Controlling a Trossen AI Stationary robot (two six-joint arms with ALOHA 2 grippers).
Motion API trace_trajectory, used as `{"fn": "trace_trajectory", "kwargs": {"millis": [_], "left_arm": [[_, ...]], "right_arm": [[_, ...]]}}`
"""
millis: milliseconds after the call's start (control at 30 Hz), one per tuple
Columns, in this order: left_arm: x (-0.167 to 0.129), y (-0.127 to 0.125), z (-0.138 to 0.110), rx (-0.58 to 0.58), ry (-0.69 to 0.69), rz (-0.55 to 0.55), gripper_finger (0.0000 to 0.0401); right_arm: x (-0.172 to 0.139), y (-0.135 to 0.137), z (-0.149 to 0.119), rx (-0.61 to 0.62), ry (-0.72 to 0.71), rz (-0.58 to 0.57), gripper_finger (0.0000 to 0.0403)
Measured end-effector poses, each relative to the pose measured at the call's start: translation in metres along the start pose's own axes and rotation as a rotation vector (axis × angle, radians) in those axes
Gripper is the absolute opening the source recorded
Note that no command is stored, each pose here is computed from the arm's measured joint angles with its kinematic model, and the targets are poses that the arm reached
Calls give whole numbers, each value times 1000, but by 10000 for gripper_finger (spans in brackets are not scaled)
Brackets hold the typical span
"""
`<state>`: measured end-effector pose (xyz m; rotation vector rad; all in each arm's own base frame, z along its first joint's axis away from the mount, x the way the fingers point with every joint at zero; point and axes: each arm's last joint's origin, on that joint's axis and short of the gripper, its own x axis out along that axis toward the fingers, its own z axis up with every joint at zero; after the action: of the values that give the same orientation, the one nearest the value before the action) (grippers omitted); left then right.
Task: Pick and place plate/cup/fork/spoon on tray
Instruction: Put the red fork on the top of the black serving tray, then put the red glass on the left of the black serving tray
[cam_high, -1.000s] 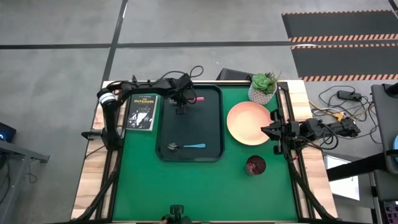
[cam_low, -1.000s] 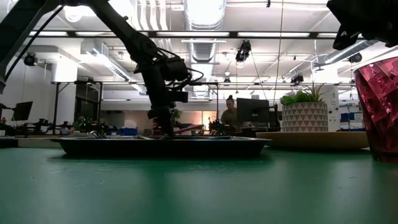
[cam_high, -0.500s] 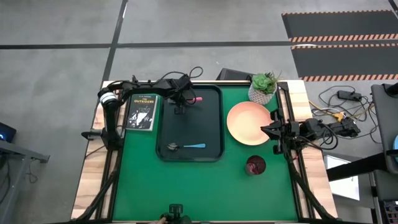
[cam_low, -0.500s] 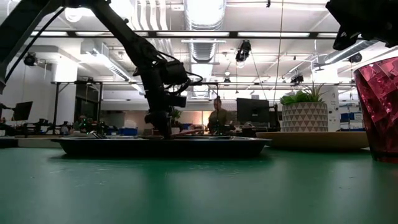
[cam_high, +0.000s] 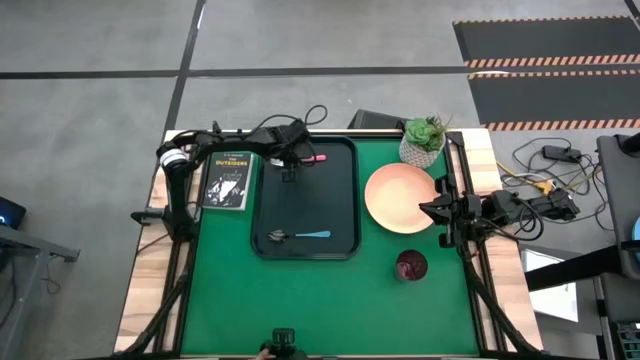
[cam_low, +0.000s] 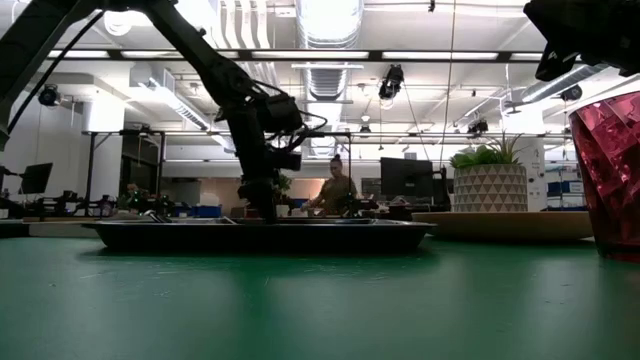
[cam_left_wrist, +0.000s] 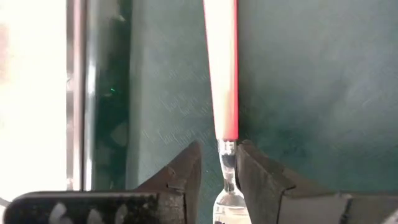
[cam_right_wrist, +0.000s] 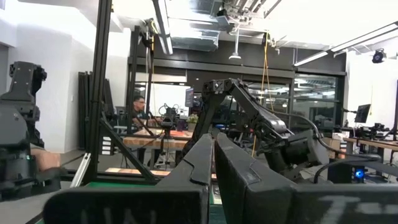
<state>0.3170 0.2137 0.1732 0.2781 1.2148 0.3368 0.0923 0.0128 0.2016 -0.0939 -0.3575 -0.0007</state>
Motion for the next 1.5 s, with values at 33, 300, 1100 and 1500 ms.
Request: {"fn": "trace_trajectory", "kwargs": {"millis": [33, 300, 1100, 1500], "left_arm": [[-5, 0, 3, -8, -15, 5, 84], [-69, -20, 23, -125, -181, 7, 85], [-174, -234, 1, -107, -1060, -374, 84], [-165, -249, -16, -202, -981, -482, 83]], "right_arm": [[0, 0, 0, -1, 1, 0, 9], [0, 0, 0, 1, 0, 0, 9], [1, 0, 4, 96, -49, 21, 9], [23, 5, 18, 99, -7, 58, 9]]}}
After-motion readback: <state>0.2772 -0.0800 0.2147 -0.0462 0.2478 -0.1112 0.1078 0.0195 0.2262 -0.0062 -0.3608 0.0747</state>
